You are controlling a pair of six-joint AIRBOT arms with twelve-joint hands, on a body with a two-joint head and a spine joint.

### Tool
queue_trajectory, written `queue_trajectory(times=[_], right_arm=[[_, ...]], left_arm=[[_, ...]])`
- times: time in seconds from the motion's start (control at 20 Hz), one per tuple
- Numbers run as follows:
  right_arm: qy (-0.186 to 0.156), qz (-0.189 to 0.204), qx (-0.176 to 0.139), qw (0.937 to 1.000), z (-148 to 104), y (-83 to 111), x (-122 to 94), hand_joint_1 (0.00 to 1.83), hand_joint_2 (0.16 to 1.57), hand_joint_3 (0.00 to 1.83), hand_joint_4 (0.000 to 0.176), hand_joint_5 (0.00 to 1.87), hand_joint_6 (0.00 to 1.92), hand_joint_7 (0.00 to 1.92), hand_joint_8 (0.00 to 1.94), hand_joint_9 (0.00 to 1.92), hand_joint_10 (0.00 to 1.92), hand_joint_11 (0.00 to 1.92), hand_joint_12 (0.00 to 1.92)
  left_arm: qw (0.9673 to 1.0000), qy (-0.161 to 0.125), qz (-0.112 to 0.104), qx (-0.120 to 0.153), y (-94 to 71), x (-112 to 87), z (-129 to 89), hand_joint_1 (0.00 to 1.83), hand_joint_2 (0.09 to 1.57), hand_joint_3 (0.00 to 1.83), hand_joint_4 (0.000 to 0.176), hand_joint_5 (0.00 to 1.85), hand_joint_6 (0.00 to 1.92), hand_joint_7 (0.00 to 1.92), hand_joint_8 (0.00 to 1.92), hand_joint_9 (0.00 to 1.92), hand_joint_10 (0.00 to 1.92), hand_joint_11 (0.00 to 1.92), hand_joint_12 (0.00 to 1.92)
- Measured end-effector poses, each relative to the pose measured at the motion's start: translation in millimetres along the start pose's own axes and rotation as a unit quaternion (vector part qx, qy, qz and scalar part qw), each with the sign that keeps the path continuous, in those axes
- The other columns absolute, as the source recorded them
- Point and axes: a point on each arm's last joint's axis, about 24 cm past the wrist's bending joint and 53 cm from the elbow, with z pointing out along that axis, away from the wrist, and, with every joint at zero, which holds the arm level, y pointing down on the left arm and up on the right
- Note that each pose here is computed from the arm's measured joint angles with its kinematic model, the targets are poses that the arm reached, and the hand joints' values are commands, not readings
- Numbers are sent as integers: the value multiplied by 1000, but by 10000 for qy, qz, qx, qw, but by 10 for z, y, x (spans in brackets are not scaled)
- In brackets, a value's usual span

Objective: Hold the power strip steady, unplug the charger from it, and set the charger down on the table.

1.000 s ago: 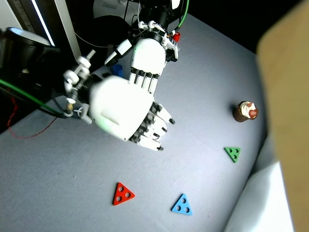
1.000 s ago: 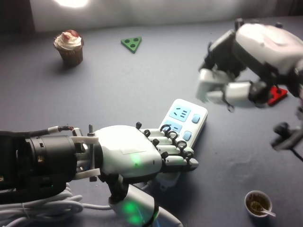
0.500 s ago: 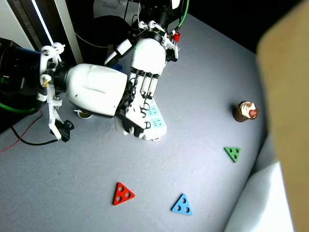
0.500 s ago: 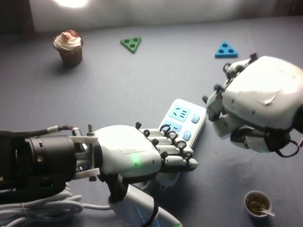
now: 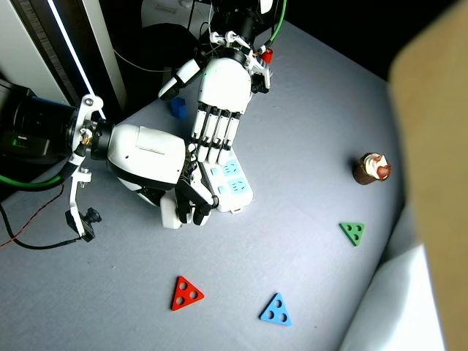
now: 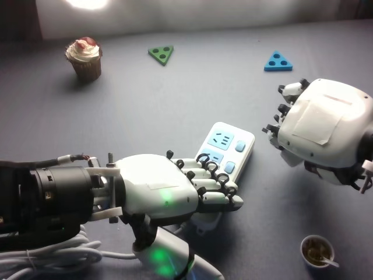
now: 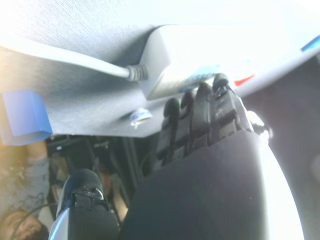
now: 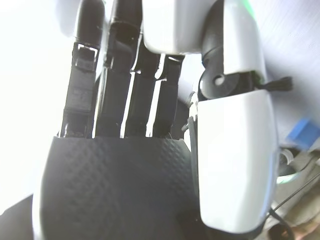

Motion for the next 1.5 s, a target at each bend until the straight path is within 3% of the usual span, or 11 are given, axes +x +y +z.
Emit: queue_trajectory(times=[0.1, 0.15, 0.2, 0.3, 0.45, 0.5, 0.65, 0.85, 1.1, 1.2, 1.5], right_arm=[[5, -122, -3, 9999, 47, -15, 31, 1244, 1056, 1, 21, 1037, 903, 1211, 569, 1105, 0, 553, 812], [8, -135, -1, 9999, 63, -22, 42, 1168, 1076, 1, 0, 1040, 876, 1007, 206, 1013, 0, 516, 803], [0, -165, -3, 9999, 97, -29, 58, 1142, 1027, 0, 0, 909, 325, 962, 63, 966, 5, 483, 790], [-20, -178, -19, 9998, 143, -10, 77, 1144, 1008, 0, 0, 944, 32, 964, 5, 958, 1, 481, 787], [-92, -112, -146, 9998, 241, 130, 63, 1144, 1007, 0, 0, 950, 10, 965, 1, 958, 1, 481, 786], [-135, -110, -170, 9997, 260, 156, 34, 1008, 967, 0, 0, 687, 1, 759, 0, 754, 0, 355, 723], [-191, -62, -240, 9995, 276, 244, 2, 745, 862, 4, 0, 336, 0, 386, 0, 358, 0, 186, 405], [-180, 10, -350, 9992, 158, 364, -55, 562, 788, 0, 0, 129, 0, 174, 0, 158, 0, 85, 239], [-79, 521, -359, 9980, -215, 474, -225, 535, 765, 0, 0, 85, 0, 130, 0, 121, 0, 64, 222], [-40, 1030, -427, 9938, -466, 604, -355, 521, 769, 0, 0, 85, 5, 135, 4, 130, 5, 72, 220], [-100, 1370, -198, 9903, -900, 629, -636, 523, 797, 5, 0, 109, 8, 168, 12, 173, 16, 86, 223]], left_arm=[[10000, -6, 0, 5, -4, -5, 0, 0, 1030, 2, 0, 105, 3, 107, 2, 71, 1, 31, 4], [10000, -4, 0, 1, -2, -5, 0, 0, 1033, 3, 0, 100, 0, 98, 0, 61, 0, 26, 1], [10000, -8, -1, 0, -3, -9, 1, 0, 1030, 1, 0, 98, 0, 100, 2, 63, 1, 25, 1], [10000, -9, 1, 4, -5, -9, 1, 0, 1030, 1, 0, 98, 0, 101, 2, 64, 2, 24, 1], [10000, -9, 1, 2, -4, -9, 1, 0, 1030, 1, 0, 98, 0, 101, 2, 64, 2, 25, 1], [10000, -9, 1, 0, -2, -10, 1, 0, 1032, 2, 0, 101, 1, 107, 4, 75, 6, 35, 5], [10000, -10, 1, 2, -3, -10, 1, 0, 1037, 3, 0, 102, 1, 112, 5, 73, 4, 34, 5], [10000, -9, 3, 1, -2, -10, 1, 0, 1035, 1, 0, 97, 0, 105, 0, 66, 0, 23, 0], [10000, -9, 3, -6, 2, -10, -3, 0, 1036, 1, 0, 97, 7, 107, 8, 68, 8, 25, 8], [10000, -14, -3, -8, 4, -14, -6, 0, 1031, 0, 0, 89, 2, 94, 1, 61, 4, 25, 8], [10000, -51, -56, -34, -1, -58, -35, 0, 1034, 1, 0, 99, 5, 93, 0, 57, 1, 30, 10]])
